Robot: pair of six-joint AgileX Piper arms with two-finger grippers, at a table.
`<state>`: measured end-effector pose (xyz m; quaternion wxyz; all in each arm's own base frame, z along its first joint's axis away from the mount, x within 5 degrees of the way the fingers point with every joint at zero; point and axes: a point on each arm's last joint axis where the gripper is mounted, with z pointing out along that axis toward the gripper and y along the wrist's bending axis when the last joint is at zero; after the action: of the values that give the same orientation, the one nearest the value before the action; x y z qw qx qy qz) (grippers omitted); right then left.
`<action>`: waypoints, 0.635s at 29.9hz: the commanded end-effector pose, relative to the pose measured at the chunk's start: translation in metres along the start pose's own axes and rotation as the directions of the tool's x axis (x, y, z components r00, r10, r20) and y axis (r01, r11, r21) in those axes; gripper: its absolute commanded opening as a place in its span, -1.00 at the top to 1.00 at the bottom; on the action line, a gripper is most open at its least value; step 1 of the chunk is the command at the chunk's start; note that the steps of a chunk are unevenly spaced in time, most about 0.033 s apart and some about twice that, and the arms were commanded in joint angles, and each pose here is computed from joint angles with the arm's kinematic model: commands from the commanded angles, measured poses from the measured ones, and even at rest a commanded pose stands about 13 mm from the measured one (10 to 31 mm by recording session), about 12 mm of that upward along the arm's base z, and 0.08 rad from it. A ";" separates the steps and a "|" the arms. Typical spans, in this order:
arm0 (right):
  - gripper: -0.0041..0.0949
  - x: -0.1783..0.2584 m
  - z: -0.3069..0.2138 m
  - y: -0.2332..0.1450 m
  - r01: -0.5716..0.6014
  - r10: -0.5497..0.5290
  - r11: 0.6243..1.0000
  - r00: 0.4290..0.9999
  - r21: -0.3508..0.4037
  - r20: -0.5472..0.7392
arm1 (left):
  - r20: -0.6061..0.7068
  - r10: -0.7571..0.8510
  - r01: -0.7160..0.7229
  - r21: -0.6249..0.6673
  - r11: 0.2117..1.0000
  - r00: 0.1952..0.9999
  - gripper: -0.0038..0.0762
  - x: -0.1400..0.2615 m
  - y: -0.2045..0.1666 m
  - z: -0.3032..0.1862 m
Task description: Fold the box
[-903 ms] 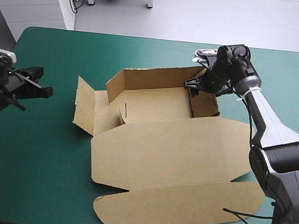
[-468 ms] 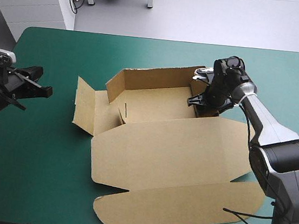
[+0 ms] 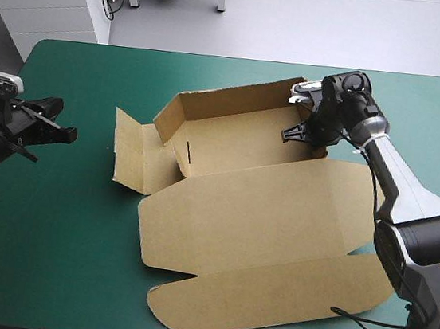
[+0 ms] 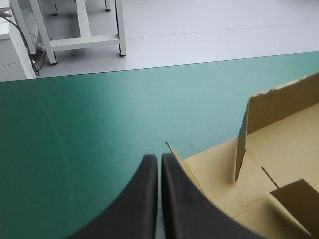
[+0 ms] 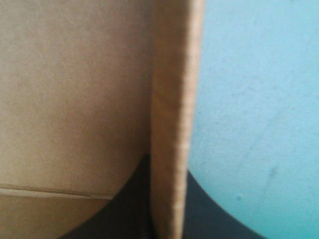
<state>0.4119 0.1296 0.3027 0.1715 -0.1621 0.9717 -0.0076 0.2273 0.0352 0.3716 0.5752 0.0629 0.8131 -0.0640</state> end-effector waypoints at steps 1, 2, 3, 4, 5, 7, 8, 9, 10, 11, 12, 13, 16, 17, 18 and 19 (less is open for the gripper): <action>0.95 0.003 -0.065 -0.015 -0.004 0.001 1.000 0.989 0.025 0.146 | 0.075 -0.028 0.030 -0.018 0.999 0.997 0.88 -0.013 0.000 -0.007; 0.95 0.005 -0.072 -0.019 -0.014 0.010 1.000 0.987 0.027 0.160 | 0.075 -0.044 0.046 -0.018 0.999 0.996 0.88 -0.013 0.000 -0.006; 0.95 0.007 -0.080 -0.023 -0.027 0.021 0.999 0.984 0.029 0.176 | 0.073 -0.074 0.075 -0.015 0.997 0.995 0.88 -0.013 0.001 -0.004; 0.95 0.010 -0.086 -0.027 -0.038 0.032 0.999 0.982 0.028 0.188 | 0.070 -0.105 0.106 -0.013 0.994 0.992 0.88 -0.012 0.003 -0.001; 0.95 0.014 -0.094 -0.032 -0.042 0.038 0.999 0.979 0.018 0.202 | 0.061 -0.118 0.118 -0.010 0.993 0.991 0.88 -0.010 0.004 0.003; 0.95 0.024 -0.111 -0.044 -0.031 0.035 0.999 0.972 -0.020 0.232 | 0.036 -0.133 0.134 -0.015 0.991 0.990 0.88 -0.006 0.009 0.012; 0.95 0.029 -0.116 -0.049 -0.039 0.048 0.998 0.969 -0.044 0.241 | 0.022 -0.142 0.142 -0.016 0.990 0.990 0.88 -0.003 0.012 0.017; 0.95 0.035 -0.123 -0.059 -0.059 0.070 0.997 0.965 -0.052 0.254 | 0.012 -0.155 0.155 -0.018 0.988 0.988 0.88 -0.001 0.014 0.022; 0.95 0.042 -0.132 -0.068 -0.082 0.094 0.995 0.958 -0.055 0.272 | 0.009 -0.168 0.168 -0.019 0.986 0.986 0.88 0.001 0.016 0.025; 0.95 0.047 -0.140 -0.076 -0.096 0.106 0.994 0.952 -0.050 0.288 | 0.007 -0.183 0.183 -0.016 0.983 0.983 0.88 0.002 0.017 0.029; 0.95 0.053 -0.148 -0.085 -0.105 0.111 0.994 0.945 -0.036 0.307 | 0.010 -0.207 0.207 -0.011 0.978 0.978 0.88 0.003 0.019 0.034; 0.95 0.060 -0.161 -0.093 -0.118 0.121 0.993 0.934 -0.028 0.336 | 0.013 -0.235 0.235 -0.016 0.972 0.972 0.88 0.005 0.022 0.038; 0.95 0.076 -0.186 -0.106 -0.137 0.151 0.989 0.901 -0.064 0.406 | -0.015 -0.242 0.241 -0.019 0.970 0.970 0.88 0.008 0.030 0.053; 0.95 0.079 -0.193 -0.105 -0.127 0.160 0.987 0.888 -0.103 0.432 | -0.031 -0.249 0.249 -0.016 0.968 0.968 0.88 0.011 0.032 0.059; 0.95 0.082 -0.200 -0.105 -0.114 0.170 0.983 0.871 -0.147 0.460 | -0.047 -0.254 0.254 -0.004 0.967 0.966 0.88 0.012 0.034 0.064; 0.95 0.083 -0.206 -0.102 -0.089 0.172 0.978 0.857 -0.189 0.485 | -0.065 -0.263 0.264 0.006 0.965 0.963 0.88 0.015 0.035 0.069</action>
<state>0.3280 -0.0097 0.4408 0.3388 -0.0863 0.9356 0.0492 0.2840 0.0560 0.3224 0.5171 -0.0274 0.8458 -0.1282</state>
